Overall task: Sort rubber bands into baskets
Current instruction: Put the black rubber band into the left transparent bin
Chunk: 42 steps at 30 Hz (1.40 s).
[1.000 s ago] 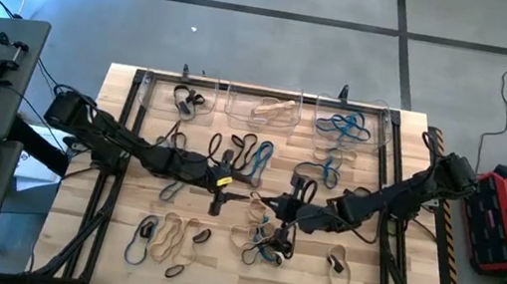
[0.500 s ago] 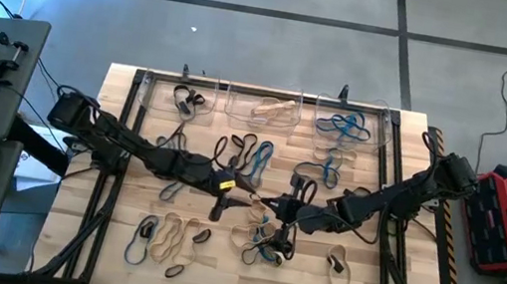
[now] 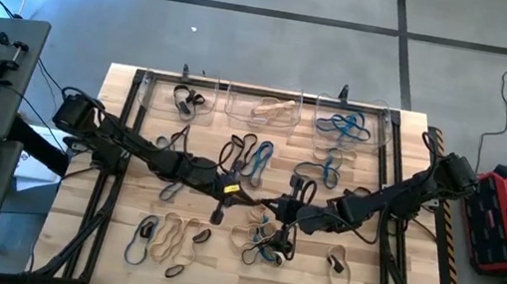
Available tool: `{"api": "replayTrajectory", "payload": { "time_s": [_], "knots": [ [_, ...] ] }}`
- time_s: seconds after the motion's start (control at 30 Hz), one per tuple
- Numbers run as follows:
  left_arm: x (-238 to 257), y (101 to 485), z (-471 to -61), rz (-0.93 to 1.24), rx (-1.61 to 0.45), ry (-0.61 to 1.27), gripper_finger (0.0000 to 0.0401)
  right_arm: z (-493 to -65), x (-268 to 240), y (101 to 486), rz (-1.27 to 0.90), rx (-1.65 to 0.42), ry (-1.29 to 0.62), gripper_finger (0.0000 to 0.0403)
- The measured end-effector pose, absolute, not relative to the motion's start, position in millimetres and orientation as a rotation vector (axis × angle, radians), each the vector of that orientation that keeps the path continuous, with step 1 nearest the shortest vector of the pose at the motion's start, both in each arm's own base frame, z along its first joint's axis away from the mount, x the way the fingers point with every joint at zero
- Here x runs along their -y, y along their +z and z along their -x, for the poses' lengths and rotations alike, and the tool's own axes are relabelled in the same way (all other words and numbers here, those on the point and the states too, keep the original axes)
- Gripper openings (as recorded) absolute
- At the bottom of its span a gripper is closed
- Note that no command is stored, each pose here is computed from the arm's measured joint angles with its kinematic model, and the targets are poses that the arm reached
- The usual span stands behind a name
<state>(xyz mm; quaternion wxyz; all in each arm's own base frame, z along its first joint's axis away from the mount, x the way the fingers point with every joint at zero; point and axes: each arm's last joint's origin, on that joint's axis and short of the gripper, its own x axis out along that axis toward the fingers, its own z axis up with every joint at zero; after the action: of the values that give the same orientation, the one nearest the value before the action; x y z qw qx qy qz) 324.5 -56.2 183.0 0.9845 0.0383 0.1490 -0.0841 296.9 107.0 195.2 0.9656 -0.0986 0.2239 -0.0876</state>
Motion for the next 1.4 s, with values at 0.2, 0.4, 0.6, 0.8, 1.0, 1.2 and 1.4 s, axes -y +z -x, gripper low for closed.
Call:
{"api": "replayTrajectory", "payload": {
  "time_s": [0.2, 0.4, 0.6, 0.8, 1.0, 1.2, 1.4],
  "knots": [
    [56.8, 182.3, -324.1, -0.088, -0.307, -0.149, 0.0006, -296.9, -106.8, 195.2, 0.199, -0.453, -0.178, 0.0000],
    [61.8, 182.2, -323.0, -0.121, -0.307, -0.127, 0.0045, -296.9, -106.9, 195.2, 0.199, -0.453, -0.178, 0.0000],
    [64.0, 180.3, -321.9, -0.133, -0.327, -0.119, 0.0111, -296.9, -106.8, 195.2, 0.199, -0.452, -0.178, 0.0000],
    [63.8, 180.0, -321.8, -0.134, -0.330, -0.115, 0.0146, -297.4, -107.0, 196.1, 0.194, -0.443, -0.178, 0.0000],
    [62.7, 181.1, -322.2, -0.136, -0.317, -0.076, 0.0135, -297.5, -107.0, 196.4, 0.189, -0.440, -0.179, 0.0000],
    [62.8, 182.2, -322.5, -0.134, -0.307, -0.076, 0.0096, -297.5, -107.3, 196.3, 0.187, -0.441, -0.171, 0.0000],
    [62.8, 182.2, -322.5, -0.140, -0.306, -0.077, 0.0027, -297.6, -107.6, 196.2, 0.183, -0.442, -0.161, 0.0006]
  ]
}}
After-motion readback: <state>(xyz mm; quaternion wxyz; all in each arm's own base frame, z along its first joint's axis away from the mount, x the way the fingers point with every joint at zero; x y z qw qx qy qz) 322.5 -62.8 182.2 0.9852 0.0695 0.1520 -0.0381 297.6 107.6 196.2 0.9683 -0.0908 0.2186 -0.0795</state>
